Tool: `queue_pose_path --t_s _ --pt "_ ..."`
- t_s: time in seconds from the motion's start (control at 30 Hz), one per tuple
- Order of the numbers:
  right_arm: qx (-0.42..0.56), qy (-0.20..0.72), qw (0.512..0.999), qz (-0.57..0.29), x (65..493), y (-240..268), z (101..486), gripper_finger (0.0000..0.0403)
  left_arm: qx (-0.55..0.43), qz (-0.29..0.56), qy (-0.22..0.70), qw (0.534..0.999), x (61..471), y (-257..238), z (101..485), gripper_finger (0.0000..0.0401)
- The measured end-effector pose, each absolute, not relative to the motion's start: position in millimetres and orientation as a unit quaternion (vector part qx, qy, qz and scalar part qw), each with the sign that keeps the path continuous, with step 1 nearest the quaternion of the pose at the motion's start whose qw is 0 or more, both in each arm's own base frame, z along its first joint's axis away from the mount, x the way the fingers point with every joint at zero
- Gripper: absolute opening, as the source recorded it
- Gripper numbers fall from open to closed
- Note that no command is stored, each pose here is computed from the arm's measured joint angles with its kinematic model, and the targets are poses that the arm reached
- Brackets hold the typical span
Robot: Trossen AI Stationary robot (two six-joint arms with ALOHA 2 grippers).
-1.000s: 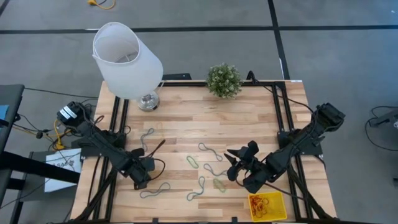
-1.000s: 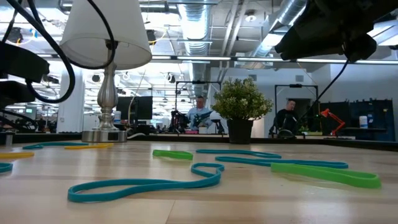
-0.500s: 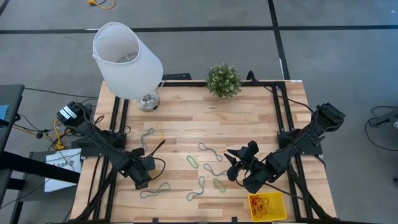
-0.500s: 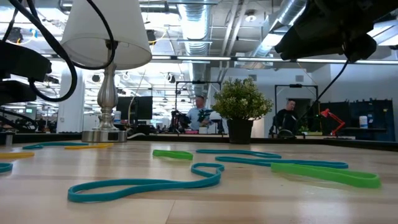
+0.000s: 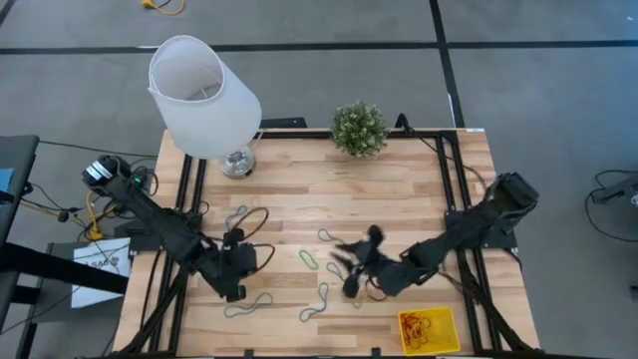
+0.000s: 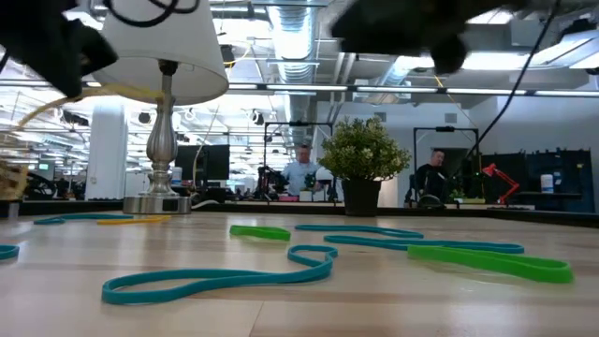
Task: Pick and place rubber bands into bin
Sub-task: Put the yellow rubber band into the yellow basket
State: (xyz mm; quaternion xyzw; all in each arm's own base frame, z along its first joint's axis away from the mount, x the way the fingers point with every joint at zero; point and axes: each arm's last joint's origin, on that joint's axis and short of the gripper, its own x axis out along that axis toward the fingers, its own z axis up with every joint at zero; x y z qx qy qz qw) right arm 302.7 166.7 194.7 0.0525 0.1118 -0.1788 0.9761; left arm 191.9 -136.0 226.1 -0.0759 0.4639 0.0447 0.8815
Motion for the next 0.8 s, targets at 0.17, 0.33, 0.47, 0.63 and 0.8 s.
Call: queue_pose_path --t_s 0.17,0.33,0.47,0.63,0.8 --pt "-0.003 0.048 0.990 -0.131 342.0 163.1 178.8 0.0098 -0.054 0.042 0.441 0.895 205.5 -126.8 233.2 0.0000" --pt "-0.065 0.053 0.992 -0.097 386.4 160.7 171.3 0.0098 -0.043 0.034 0.432 0.900 213.9 -120.9 233.4 0.0000" --pt "-0.094 0.099 0.987 -0.084 421.6 160.4 164.8 0.0098 -0.033 0.025 0.427 0.903 215.7 -120.9 234.2 0.0000" --pt "-0.170 0.150 0.970 -0.088 455.6 161.2 166.1 0.0098 -0.029 0.026 0.433 0.901 216.2 -121.1 232.1 0.0000" --pt "-0.196 0.200 0.957 -0.078 468.0 168.5 172.3 0.0097 -0.028 0.023 0.436 0.899 216.0 -121.8 231.3 0.0000"
